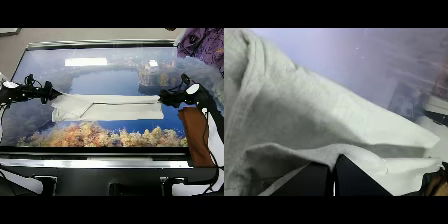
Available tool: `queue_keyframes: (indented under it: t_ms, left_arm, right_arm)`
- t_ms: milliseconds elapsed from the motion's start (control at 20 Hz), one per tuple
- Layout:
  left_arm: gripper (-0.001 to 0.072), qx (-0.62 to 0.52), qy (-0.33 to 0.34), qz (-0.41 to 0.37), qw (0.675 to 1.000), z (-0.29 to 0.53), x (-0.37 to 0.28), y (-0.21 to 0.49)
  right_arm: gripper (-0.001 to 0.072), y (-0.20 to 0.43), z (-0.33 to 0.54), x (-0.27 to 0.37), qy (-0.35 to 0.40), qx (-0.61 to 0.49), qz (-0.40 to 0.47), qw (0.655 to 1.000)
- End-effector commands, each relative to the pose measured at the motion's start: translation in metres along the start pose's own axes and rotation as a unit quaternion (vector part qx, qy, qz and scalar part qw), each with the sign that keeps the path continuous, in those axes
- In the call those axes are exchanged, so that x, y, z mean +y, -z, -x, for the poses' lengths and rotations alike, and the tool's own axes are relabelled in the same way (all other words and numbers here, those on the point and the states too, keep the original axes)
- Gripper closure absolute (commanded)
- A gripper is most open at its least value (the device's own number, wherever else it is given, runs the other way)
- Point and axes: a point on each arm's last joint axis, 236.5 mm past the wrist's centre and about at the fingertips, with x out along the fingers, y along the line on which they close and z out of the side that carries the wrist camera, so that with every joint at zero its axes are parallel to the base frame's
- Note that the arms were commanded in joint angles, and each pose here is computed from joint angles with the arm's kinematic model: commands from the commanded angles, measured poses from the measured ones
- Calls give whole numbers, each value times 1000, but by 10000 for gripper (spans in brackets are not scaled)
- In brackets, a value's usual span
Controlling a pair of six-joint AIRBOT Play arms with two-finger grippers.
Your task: Fold the clothes and pants, and hang the long-sleeved shirts on hangers.
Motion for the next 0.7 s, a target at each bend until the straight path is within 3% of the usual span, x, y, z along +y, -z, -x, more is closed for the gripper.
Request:
queue_keyframes:
  t_ms: [0, 50, 100, 150, 200, 300, 350, 450, 500, 650]
  left_arm:
    - [674, 15, -3, 12, 1000, -24, 13, -7]
    - [568, 17, -2, 16, 1000, -27, 15, -7]
    - [326, 17, -2, 20, 1000, -27, 16, -7]
    - [210, 15, -1, 20, 1000, -25, 16, -9]
    - [206, 14, 1, 18, 1000, -19, 14, -10]
    - [207, -1, 5, 7, 1000, 2, 6, -21]
    - [207, -17, -5, -4, 1000, 16, 3, -27]
    - [207, -45, -55, -35, 997, 43, 7, -37]
    - [207, -58, -82, -49, 994, 56, 9, -40]
    - [207, -88, -156, -83, 980, 87, 12, -41]
  right_arm:
    - [622, 3, -23, -1, -16, 13, -20, 1000]
    - [499, 6, -26, 2, -25, 19, -25, 999]
    - [418, 8, -24, 5, -29, 25, -26, 999]
    - [351, 8, -19, 5, -24, 34, -14, 999]
    - [340, 4, -10, 3, -14, 42, -5, 999]
    - [190, -13, 13, -15, 7, 43, -24, 999]
    - [152, -19, 24, -27, 4, 43, -44, 998]
    - [134, -18, 34, -46, -26, 64, -81, 994]
    - [92, -14, 34, -49, -47, 80, -87, 992]
    - [90, -2, 21, -46, -83, 111, -73, 988]
